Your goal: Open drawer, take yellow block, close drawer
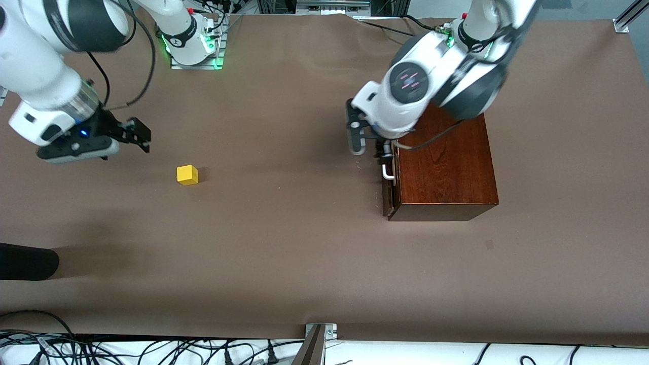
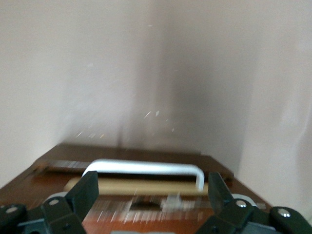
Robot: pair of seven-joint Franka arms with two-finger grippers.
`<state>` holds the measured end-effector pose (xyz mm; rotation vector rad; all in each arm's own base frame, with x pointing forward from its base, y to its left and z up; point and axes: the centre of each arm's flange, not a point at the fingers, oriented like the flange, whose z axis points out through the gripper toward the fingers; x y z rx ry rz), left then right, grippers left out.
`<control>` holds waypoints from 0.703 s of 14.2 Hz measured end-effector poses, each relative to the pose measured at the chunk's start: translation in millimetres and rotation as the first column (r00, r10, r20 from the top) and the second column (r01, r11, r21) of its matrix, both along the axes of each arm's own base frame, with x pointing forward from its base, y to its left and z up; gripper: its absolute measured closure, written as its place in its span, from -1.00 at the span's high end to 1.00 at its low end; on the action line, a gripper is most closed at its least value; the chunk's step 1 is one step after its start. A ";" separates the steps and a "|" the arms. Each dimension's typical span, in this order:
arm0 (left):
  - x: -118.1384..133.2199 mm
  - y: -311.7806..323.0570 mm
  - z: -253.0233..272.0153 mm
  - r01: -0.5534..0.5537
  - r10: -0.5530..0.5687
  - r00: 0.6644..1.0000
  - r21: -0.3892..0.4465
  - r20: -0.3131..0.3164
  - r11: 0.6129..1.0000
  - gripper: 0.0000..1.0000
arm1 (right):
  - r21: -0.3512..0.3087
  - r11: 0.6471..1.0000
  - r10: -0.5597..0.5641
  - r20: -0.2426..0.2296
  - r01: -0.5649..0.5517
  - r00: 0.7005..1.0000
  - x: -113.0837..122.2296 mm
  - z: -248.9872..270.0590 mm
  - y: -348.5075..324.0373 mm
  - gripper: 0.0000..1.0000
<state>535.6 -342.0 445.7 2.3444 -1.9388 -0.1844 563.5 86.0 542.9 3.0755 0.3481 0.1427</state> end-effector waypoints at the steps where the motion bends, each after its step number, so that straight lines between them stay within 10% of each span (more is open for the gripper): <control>1: 8.1 28.6 19.2 -0.047 0.047 0.999 0.013 0.011 0.999 1.00 | 0.001 1.000 0.000 -0.004 0.000 1.000 -0.5 8.7 0.8 1.00; 5: 46.4 153.5 65.1 -0.273 0.270 0.960 0.031 0.079 0.961 1.00 | 0.020 1.000 -0.014 -0.024 0.015 1.000 -2.9 13.4 3.0 1.00; 10: 63.7 265.1 94.9 -0.553 0.545 0.826 0.018 0.143 0.833 1.00 | 0.023 0.999 -0.022 -0.073 0.023 0.997 -12.2 16.3 1.6 1.00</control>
